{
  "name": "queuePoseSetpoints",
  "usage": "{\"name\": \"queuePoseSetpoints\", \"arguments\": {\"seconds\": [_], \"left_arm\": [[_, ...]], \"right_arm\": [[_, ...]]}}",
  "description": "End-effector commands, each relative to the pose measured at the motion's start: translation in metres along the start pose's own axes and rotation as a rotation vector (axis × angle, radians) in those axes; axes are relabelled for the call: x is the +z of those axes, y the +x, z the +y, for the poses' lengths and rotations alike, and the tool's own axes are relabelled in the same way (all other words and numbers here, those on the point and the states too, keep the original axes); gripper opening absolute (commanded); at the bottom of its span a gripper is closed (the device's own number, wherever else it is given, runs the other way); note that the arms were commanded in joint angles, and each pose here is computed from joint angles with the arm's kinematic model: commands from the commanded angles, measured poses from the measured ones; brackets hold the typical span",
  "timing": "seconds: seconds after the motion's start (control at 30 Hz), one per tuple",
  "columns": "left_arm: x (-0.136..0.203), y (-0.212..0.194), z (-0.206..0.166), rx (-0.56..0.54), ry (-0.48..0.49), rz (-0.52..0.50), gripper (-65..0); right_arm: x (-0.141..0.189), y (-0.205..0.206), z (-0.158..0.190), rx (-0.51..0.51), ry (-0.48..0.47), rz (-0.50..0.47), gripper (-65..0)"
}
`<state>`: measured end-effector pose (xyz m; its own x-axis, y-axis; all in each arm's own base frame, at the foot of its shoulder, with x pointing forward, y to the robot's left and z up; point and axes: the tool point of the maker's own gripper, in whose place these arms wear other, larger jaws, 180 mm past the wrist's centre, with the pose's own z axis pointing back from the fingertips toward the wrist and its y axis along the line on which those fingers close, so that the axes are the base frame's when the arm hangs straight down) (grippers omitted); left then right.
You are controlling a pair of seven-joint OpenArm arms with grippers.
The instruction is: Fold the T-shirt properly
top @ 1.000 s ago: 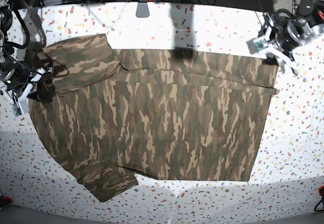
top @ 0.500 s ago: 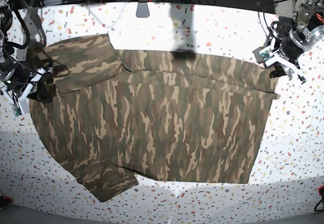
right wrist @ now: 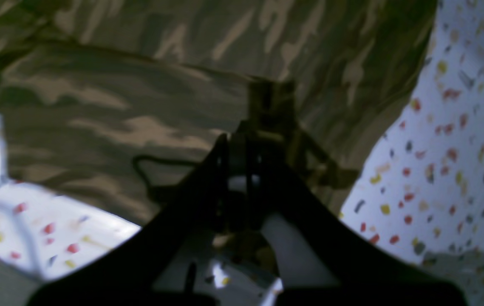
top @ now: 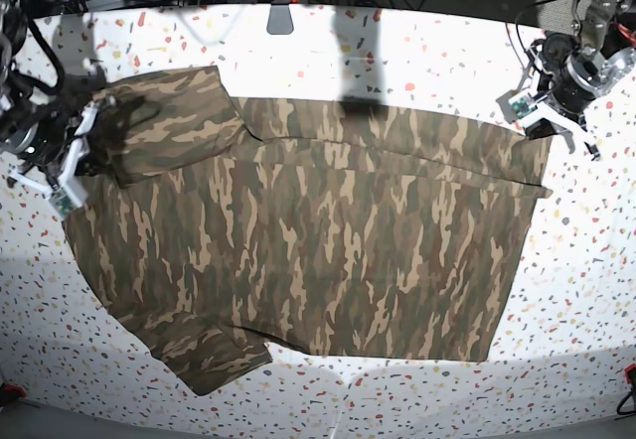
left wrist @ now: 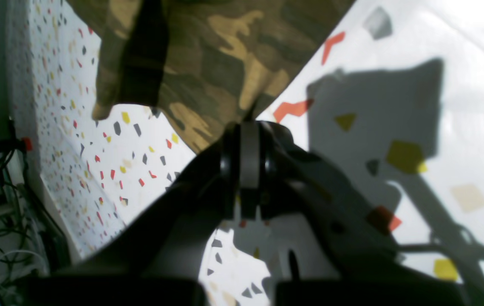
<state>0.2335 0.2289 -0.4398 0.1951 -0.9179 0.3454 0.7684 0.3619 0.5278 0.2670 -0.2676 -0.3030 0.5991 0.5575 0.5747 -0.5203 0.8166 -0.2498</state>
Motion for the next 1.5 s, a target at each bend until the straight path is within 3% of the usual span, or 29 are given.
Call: {"name": "queuePoseSetpoints", "arguments": {"seconds": [0.0,0.37,0.4,0.5,0.53,0.63,0.77,1.2,1.33,1.47], "left_arm": [[0.002,-0.004,0.007,0.007,0.020,0.012,-65.0],[0.003,-0.003,0.011,0.029,0.042,0.001,-65.0],[0.003,-0.003,0.011,0.028,0.042,0.001,-65.0],[0.003,-0.003,0.011,0.028,0.042,0.001,-65.0],[0.003,-0.003,0.012,0.028,0.043,0.001,-65.0],[0.003,-0.003,0.012,0.028,0.042,0.002,-65.0],[0.003,-0.003,0.012,0.025,0.043,0.003,-65.0],[0.003,-0.003,0.012,0.025,0.043,0.003,-65.0],[0.003,-0.003,0.012,0.025,0.044,0.002,-65.0],[0.003,-0.003,0.012,0.025,0.043,0.003,-65.0]], "right_arm": [[0.009,0.008,-0.003,0.055,-0.027,-0.015,-65.0],[0.018,-0.063,0.013,0.205,-0.084,0.227,-65.0],[0.018,-0.063,0.013,0.203,-0.083,0.228,-60.7],[0.017,-0.066,0.015,0.190,-0.072,0.228,-34.5],[0.016,-0.070,0.015,0.181,-0.067,0.237,-30.7],[0.011,-0.089,0.009,0.171,-0.076,0.269,-31.4],[0.006,-0.105,-0.005,0.219,-0.124,0.296,-41.7],[0.005,-0.139,-0.015,0.213,-0.141,0.387,-41.6],[0.003,-0.147,-0.022,0.244,-0.149,0.400,-41.6],[-0.002,-0.142,-0.024,0.352,-0.148,0.374,-41.6]]}}
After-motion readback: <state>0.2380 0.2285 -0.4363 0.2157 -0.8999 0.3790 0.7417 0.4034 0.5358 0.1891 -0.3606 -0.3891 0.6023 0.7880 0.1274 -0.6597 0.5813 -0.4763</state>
